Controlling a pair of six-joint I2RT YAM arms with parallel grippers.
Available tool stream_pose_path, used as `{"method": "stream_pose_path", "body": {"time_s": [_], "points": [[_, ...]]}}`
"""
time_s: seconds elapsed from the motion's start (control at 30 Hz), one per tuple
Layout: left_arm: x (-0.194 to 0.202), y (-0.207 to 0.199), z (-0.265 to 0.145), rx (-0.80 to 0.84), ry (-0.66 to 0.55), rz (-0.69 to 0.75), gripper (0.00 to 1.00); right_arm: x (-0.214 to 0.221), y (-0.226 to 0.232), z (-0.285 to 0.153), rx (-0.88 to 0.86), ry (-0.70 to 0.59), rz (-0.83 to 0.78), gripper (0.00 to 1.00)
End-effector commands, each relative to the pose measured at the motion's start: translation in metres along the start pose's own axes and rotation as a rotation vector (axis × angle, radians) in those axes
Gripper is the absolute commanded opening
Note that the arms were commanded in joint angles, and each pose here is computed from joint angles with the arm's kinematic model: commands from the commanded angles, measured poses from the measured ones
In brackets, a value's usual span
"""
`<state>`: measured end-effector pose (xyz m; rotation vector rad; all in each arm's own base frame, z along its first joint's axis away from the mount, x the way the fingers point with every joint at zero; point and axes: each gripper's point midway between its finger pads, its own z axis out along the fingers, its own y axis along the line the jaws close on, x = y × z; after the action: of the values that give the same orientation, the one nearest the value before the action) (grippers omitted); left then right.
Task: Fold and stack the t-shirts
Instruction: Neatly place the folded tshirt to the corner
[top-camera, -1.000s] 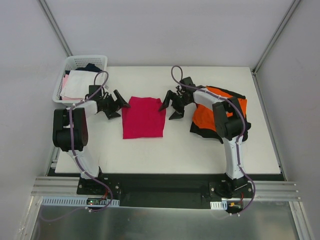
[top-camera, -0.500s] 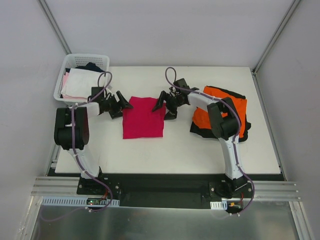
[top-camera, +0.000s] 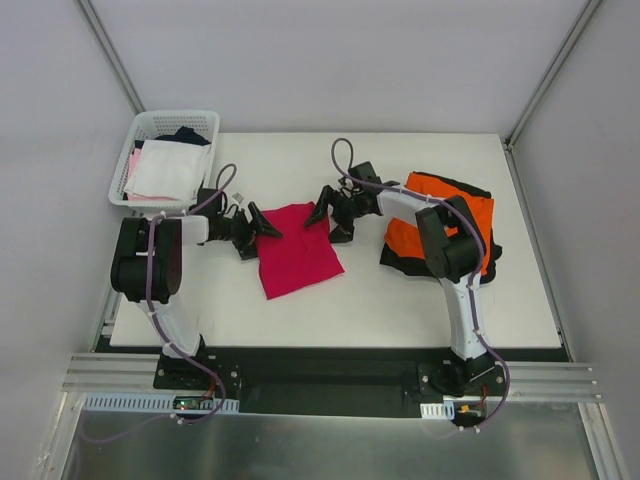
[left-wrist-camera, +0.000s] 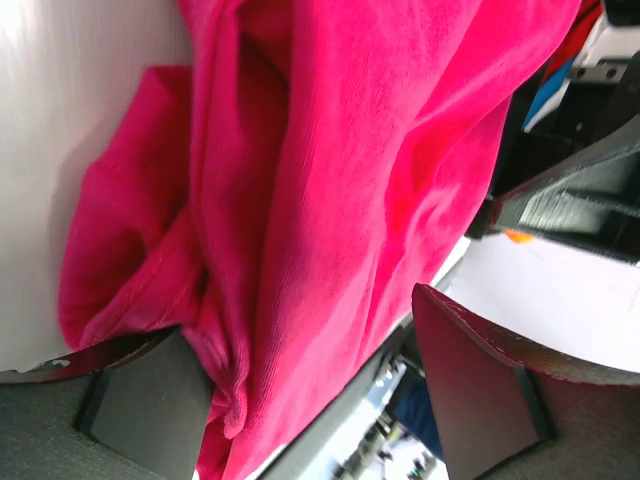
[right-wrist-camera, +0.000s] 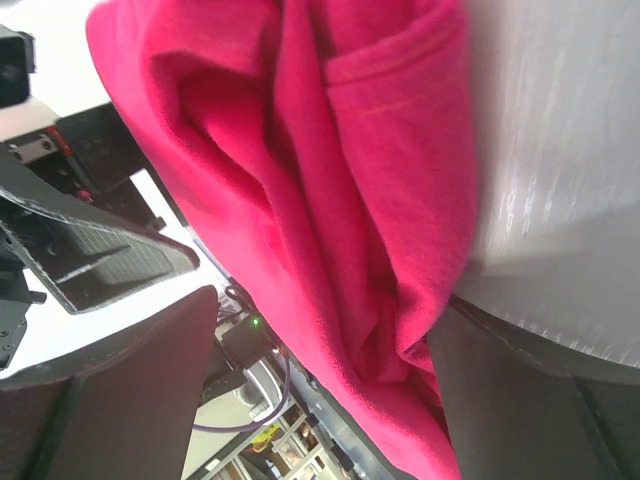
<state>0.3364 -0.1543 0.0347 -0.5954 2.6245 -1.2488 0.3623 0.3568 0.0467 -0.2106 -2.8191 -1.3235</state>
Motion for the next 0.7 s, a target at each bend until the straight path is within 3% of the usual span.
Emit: {"method": "stream_pose_path", "body": {"time_s": [0.0, 0.67], "points": [[0.048, 0.046, 0.001, -0.165, 0.109, -0.131, 0.75, 0.016, -0.024, 0.011, 0.091, 0.012, 0.014, 0.86], [0.016, 0.047, 0.006, -0.267, 0.064, -0.173, 0.81, 0.036, -0.029, -0.005, 0.131, 0.027, -0.006, 0.85]]}}
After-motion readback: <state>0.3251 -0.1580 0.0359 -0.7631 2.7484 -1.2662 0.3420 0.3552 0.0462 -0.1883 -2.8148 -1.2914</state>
